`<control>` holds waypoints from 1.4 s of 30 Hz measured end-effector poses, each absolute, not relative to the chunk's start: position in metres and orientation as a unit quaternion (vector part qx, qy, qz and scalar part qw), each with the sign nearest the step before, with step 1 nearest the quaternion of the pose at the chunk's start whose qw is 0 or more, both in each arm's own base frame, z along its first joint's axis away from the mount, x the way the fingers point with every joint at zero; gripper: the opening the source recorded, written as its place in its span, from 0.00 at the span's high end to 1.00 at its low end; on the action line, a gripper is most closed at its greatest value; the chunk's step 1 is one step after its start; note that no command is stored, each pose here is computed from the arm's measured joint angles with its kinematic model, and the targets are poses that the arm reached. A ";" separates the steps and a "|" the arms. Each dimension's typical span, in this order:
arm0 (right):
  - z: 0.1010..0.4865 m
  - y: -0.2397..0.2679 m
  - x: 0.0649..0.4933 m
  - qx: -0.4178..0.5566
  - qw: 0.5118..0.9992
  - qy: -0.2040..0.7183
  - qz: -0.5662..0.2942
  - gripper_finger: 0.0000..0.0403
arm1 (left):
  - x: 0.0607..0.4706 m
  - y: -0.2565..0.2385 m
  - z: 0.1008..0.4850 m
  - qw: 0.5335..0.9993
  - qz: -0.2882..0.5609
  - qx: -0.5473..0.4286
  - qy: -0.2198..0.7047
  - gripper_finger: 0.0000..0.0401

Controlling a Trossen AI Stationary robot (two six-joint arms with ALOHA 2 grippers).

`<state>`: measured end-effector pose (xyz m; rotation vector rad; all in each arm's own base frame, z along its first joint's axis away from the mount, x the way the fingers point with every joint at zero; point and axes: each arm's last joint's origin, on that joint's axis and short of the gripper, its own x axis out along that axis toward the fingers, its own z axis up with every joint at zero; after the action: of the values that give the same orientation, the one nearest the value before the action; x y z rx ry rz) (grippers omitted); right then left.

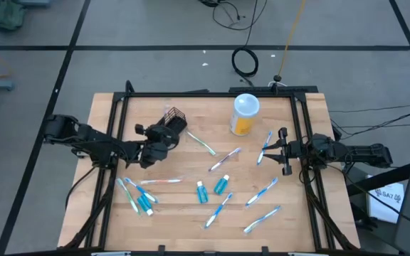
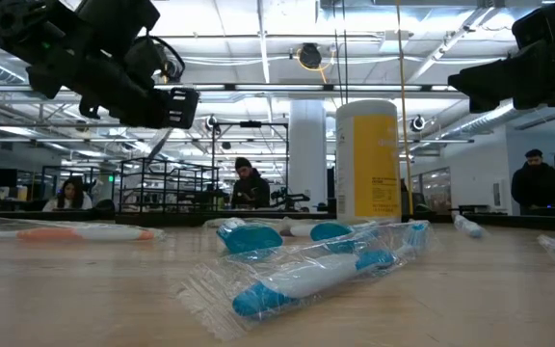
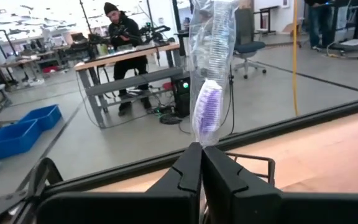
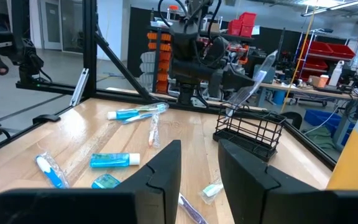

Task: Pick & Place toothbrushing station
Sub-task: Put the left violet toothbrush into the black wire organizer

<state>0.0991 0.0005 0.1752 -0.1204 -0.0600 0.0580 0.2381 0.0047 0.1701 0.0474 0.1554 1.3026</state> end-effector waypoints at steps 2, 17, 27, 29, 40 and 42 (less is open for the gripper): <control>0.175 0.000 0.099 -0.060 0.997 -0.030 0.029 0.76 | 0.237 0.005 0.168 0.791 0.605 0.032 0.083 0.94; 0.175 0.000 0.099 -0.060 0.997 -0.030 0.029 0.76 | 0.226 0.008 0.153 0.783 0.609 0.036 0.120 0.75; 0.175 0.001 0.099 -0.060 0.997 -0.030 0.029 0.76 | 0.229 0.018 0.163 0.802 0.586 -0.012 0.119 0.71; 0.175 0.000 0.099 -0.060 0.997 -0.030 0.029 0.76 | 0.228 0.021 0.166 0.804 0.581 -0.012 0.124 0.71; 0.175 0.000 0.099 -0.061 0.997 -0.030 0.029 0.76 | 0.222 0.055 0.181 0.846 0.499 -0.097 0.163 0.71; 0.175 0.000 0.099 -0.061 0.997 -0.030 0.029 0.76 | 0.222 0.060 0.180 0.851 0.486 -0.104 0.172 0.71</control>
<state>0.0991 0.0005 0.1751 -0.1223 -0.0596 0.0578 0.2218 0.0601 0.1801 -0.2191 0.3631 1.0228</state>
